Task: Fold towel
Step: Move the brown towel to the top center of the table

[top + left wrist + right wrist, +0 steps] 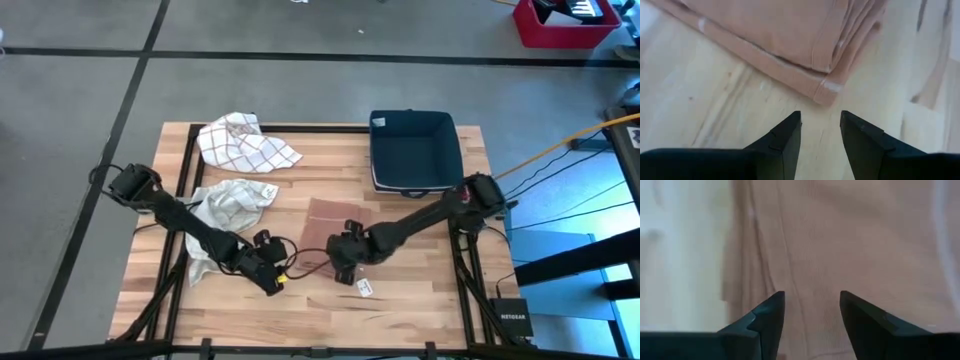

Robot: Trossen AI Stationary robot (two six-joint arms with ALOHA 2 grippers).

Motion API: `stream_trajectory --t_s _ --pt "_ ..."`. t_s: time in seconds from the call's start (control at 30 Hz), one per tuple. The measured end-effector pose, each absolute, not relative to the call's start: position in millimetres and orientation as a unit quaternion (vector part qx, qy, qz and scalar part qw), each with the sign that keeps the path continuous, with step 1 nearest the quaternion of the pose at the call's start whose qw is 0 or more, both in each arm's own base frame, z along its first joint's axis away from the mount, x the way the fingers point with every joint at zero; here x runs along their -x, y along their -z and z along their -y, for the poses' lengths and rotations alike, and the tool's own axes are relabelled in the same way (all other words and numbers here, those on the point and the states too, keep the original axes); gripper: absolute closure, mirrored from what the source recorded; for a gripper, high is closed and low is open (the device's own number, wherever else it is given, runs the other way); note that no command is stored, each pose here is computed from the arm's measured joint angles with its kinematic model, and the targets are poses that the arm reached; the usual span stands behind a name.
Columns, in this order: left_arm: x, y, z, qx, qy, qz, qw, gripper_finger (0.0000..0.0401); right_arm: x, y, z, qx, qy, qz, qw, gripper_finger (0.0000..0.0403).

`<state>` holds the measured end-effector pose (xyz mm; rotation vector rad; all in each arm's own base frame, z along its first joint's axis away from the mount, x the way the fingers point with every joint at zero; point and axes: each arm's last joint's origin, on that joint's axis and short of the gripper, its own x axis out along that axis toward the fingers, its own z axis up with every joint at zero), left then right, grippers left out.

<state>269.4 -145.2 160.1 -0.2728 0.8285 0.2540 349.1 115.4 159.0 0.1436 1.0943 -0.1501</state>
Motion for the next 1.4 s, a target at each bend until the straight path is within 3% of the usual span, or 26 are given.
stream_trajectory --t_s 0.23,0.63,1.0,1.2,1.4 --pt "-267.0 -162.4 148.1 0.124 -0.128 -0.389 0.904 0.027 -363.8 -137.2 -75.5 -0.06 0.081 -0.552 0.828 0.021" --pt "-266.2 -162.4 149.0 0.121 -0.129 -0.389 0.904 0.027 -370.4 -137.3 26.7 0.062 0.105 -0.567 0.815 0.021" --pt "-265.5 -162.4 149.9 0.12 -0.13 -0.388 0.905 0.027 -358.7 -138.1 117.7 0.008 0.189 -0.547 0.816 0.021" --pt "-265.3 -162.4 149.6 0.116 -0.132 -0.387 0.905 0.027 -351.2 -145.6 128.9 0.003 0.212 -0.548 0.809 0.021" --pt "-265.5 -162.4 149.5 0.116 -0.133 -0.386 0.905 0.027 -347.6 -189.6 88.6 0.008 0.167 -0.519 0.838 0.021"
